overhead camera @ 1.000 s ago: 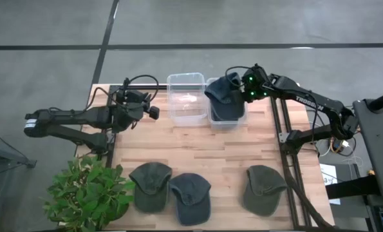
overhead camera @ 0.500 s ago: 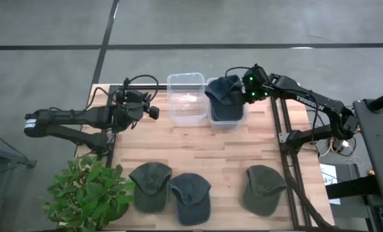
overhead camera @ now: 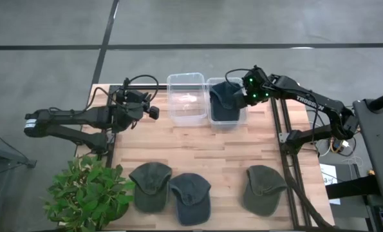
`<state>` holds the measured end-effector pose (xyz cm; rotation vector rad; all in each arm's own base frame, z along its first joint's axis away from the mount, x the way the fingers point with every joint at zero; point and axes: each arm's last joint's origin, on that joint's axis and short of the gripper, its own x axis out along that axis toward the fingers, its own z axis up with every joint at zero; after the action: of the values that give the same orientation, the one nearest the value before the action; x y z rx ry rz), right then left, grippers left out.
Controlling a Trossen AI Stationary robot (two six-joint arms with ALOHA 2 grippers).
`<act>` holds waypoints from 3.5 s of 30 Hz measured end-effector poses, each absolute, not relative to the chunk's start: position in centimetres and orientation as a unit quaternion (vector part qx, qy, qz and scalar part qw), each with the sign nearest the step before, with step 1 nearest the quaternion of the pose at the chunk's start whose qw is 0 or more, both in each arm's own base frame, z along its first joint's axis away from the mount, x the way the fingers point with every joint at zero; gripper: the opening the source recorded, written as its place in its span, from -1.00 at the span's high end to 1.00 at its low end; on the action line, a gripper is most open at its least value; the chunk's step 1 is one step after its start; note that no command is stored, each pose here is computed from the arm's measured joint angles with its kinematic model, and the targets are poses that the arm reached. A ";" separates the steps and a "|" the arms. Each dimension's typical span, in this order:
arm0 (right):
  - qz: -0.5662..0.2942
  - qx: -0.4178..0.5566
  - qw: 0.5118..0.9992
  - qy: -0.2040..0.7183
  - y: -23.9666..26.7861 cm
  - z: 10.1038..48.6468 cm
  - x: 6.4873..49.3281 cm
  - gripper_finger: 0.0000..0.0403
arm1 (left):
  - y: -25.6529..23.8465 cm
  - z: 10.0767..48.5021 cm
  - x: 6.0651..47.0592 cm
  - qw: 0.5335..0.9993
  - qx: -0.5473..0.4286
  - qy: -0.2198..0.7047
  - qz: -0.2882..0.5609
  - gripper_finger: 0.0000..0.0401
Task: Pick & Place hat
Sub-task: Put the top blue cap into the right transparent bin, then put the blue cap into the right transparent bin
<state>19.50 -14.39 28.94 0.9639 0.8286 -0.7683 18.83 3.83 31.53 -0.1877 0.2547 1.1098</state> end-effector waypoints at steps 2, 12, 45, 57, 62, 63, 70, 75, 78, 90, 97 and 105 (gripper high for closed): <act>-0.349 0.438 0.738 0.375 -14.3 29.1 19.4 0.48 | 3.8 31.5 18.8 0.838 -0.089 0.120 0.525 0.72; -0.347 0.429 0.762 0.340 -13.7 31.1 18.5 0.57 | 3.8 31.5 18.8 0.838 -0.088 0.121 0.525 0.72; -0.394 0.345 0.744 0.416 -17.3 27.0 22.5 0.74 | 3.8 31.7 18.9 0.840 -0.097 0.111 0.522 0.72; -0.386 0.337 0.734 0.446 -18.4 25.5 24.0 0.74 | 3.8 31.7 19.0 0.840 -0.098 0.108 0.522 0.72; -0.366 0.331 0.744 0.450 -18.8 25.9 24.8 0.74 | 3.8 31.7 19.0 0.840 -0.098 0.108 0.522 0.72; -0.362 0.326 0.750 0.447 -18.7 26.3 25.0 0.74 | 3.8 31.7 19.0 0.840 -0.099 0.108 0.522 0.72; -0.328 0.265 0.820 0.387 -16.8 32.0 24.3 0.74 | 3.8 31.7 19.0 0.843 -0.100 0.110 0.518 0.72; -0.307 0.212 0.867 0.329 -14.1 36.1 21.3 0.74 | 3.6 31.7 19.1 0.855 -0.095 0.125 0.494 0.72; -0.299 0.199 0.883 0.303 -12.2 37.1 18.9 0.74 | 3.5 31.6 19.2 0.865 -0.096 0.135 0.474 0.72; -0.250 0.208 0.934 0.146 -5.4 34.4 11.1 0.74 | 2.3 30.5 19.1 0.897 -0.086 0.232 0.367 0.72; -0.225 0.250 0.940 0.061 -3.7 30.7 8.5 0.74 | 1.2 29.9 19.0 0.906 -0.122 0.275 0.297 0.72; -0.204 0.264 0.943 -0.006 -3.0 28.0 7.1 0.74 | -0.2 29.7 18.9 0.910 -0.149 0.279 0.269 0.72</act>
<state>7.12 -3.03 27.96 0.5375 -0.0113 -0.4150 18.93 -0.21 29.72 -0.3077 0.5757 0.5538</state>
